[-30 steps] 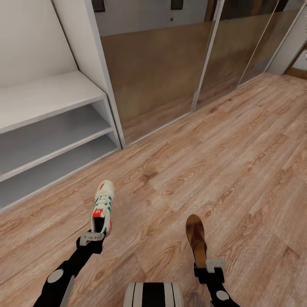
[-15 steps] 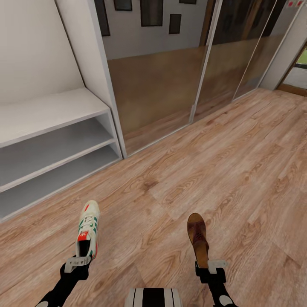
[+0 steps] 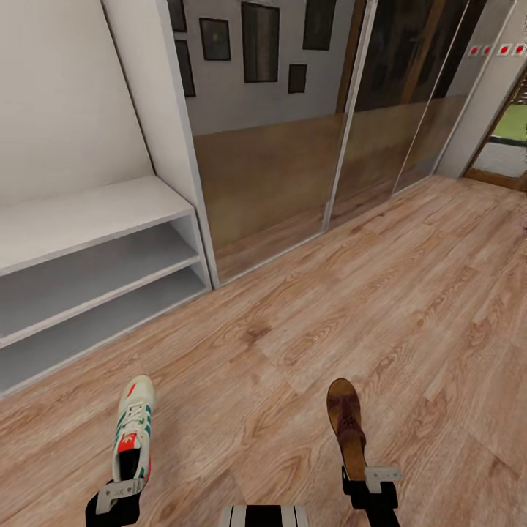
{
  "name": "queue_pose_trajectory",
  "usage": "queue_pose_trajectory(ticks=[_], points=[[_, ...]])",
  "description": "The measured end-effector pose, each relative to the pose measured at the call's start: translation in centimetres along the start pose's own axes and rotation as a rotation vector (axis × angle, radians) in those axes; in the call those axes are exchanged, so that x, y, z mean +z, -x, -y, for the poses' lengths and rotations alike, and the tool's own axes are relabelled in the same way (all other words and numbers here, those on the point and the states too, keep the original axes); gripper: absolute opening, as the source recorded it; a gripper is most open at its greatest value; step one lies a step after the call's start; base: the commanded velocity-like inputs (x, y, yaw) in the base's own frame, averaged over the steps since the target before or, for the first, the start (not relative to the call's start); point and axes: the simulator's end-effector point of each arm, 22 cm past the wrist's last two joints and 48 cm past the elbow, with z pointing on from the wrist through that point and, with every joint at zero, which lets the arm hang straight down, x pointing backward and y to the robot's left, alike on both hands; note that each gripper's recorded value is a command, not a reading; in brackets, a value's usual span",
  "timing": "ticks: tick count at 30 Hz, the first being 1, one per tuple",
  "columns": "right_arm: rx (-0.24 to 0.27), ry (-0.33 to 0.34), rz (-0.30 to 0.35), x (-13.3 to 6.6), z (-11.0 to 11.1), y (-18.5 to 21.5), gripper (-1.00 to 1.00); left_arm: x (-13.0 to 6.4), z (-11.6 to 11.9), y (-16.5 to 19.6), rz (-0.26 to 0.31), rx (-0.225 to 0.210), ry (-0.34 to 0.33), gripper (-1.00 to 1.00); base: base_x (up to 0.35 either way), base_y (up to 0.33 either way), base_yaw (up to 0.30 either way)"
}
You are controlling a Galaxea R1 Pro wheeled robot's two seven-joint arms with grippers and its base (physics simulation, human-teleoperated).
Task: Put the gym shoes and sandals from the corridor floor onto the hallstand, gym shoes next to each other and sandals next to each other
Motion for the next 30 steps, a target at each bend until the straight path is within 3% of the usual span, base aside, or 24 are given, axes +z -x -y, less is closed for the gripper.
queue_pose_trajectory(ticks=[6,21,30], points=[[-0.006,-0.022,0.043,-0.2,1.9,1.6,-1.0,-0.4,0.2,0.9,0.021,0.014,-0.007,-1.0,0.0,0.0,0.0],[0.003,-0.029,0.123,-0.9,2.3,5.7,-1.0,-0.9,0.7,4.4,0.097,0.024,-0.02,-1.0,0.0,0.0,0.0],[0.009,-0.024,0.124,-2.0,2.1,7.5,-1.0,-2.0,1.1,5.3,0.075,0.023,-0.027,-1.0,0.0,0.0,0.0]])
